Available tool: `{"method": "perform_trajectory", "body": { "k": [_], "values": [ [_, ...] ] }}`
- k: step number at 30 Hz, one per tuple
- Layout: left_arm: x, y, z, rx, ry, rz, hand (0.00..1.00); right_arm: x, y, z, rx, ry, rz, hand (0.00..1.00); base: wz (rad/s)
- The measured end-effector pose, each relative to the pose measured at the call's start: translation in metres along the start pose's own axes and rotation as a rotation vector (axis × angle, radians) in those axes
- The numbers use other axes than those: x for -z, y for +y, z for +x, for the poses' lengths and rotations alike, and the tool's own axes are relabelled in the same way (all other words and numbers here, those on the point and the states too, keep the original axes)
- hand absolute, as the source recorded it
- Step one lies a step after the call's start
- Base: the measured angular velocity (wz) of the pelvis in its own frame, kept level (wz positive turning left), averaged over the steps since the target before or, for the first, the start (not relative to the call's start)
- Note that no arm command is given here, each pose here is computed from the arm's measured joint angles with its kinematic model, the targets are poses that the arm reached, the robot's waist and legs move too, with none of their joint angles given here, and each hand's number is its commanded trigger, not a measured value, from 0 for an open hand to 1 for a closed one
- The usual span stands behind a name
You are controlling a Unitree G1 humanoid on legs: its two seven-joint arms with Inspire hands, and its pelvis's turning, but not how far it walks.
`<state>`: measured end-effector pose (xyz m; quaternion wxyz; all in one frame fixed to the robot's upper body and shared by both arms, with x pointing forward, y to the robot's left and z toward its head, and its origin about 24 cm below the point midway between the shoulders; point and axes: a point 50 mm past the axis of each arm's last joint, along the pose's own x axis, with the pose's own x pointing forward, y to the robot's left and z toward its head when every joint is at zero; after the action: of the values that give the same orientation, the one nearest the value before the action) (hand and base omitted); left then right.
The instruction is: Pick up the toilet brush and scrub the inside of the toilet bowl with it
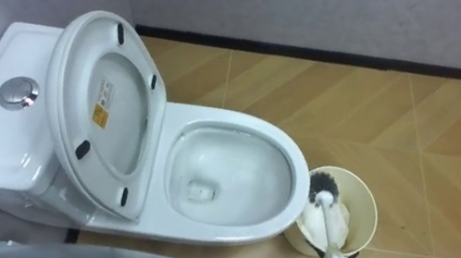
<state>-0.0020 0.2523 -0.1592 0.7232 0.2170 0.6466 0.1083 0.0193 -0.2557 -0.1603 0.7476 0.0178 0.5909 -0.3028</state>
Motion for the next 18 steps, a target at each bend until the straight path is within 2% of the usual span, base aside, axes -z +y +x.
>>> {"method": "perform_trajectory", "body": {
  "k": [9, 18],
  "values": [
    [0.005, -0.002, 0.0, 0.017, 0.034, 0.026, 0.0, 0.021, -0.003, -0.001, 0.017, 0.134, 0.215, 0.0, 0.0],
    [0.005, -0.004, -0.001, 0.041, 0.036, 0.029, 0.0, 0.029, -0.003, -0.001, -0.015, 0.176, 0.288, 0.0, 0.0]
  ]
}}
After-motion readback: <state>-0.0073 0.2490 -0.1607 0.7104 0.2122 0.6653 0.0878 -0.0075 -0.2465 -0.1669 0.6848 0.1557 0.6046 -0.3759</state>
